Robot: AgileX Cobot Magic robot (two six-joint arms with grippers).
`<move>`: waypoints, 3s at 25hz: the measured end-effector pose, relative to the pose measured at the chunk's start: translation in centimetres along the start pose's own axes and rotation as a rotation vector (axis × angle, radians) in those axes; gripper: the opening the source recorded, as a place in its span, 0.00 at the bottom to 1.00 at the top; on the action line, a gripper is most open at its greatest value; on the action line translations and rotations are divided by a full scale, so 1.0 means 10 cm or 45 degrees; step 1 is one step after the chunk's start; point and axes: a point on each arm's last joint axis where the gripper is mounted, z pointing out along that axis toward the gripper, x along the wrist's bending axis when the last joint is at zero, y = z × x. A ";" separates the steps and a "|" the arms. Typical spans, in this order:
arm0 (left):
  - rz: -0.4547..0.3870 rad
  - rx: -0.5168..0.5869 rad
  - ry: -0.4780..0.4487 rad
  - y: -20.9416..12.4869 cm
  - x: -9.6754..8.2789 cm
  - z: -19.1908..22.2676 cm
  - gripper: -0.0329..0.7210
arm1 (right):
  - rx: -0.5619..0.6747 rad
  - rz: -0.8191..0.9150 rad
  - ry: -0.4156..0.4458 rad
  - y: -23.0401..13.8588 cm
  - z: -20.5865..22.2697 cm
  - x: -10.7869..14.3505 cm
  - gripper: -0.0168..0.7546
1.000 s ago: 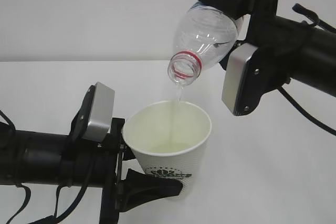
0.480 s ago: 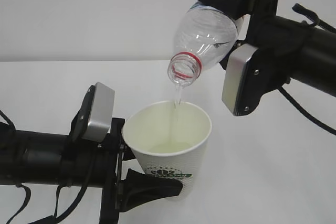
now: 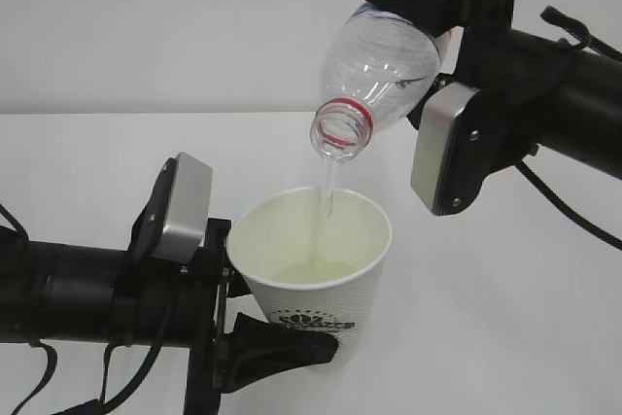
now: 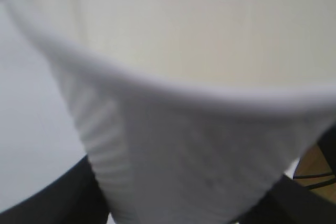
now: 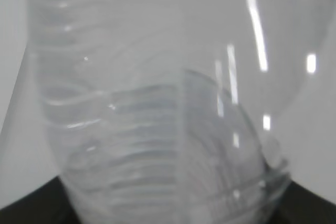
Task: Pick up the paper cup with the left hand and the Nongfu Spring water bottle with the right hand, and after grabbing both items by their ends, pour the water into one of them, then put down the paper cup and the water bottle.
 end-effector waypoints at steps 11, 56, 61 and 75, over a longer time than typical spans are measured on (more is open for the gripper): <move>0.000 0.014 0.007 -0.01 0.01 0.00 0.65 | -0.002 -0.002 -0.005 0.00 0.00 0.00 0.61; 0.022 0.035 -0.029 -0.02 -0.02 0.00 0.65 | -0.004 0.000 -0.019 0.00 0.00 -0.01 0.61; 0.022 0.035 -0.029 -0.02 -0.02 0.00 0.65 | -0.006 0.000 -0.025 0.00 0.00 -0.02 0.61; 0.022 0.035 -0.029 -0.02 -0.02 0.00 0.65 | -0.002 0.005 -0.031 0.00 0.00 -0.02 0.61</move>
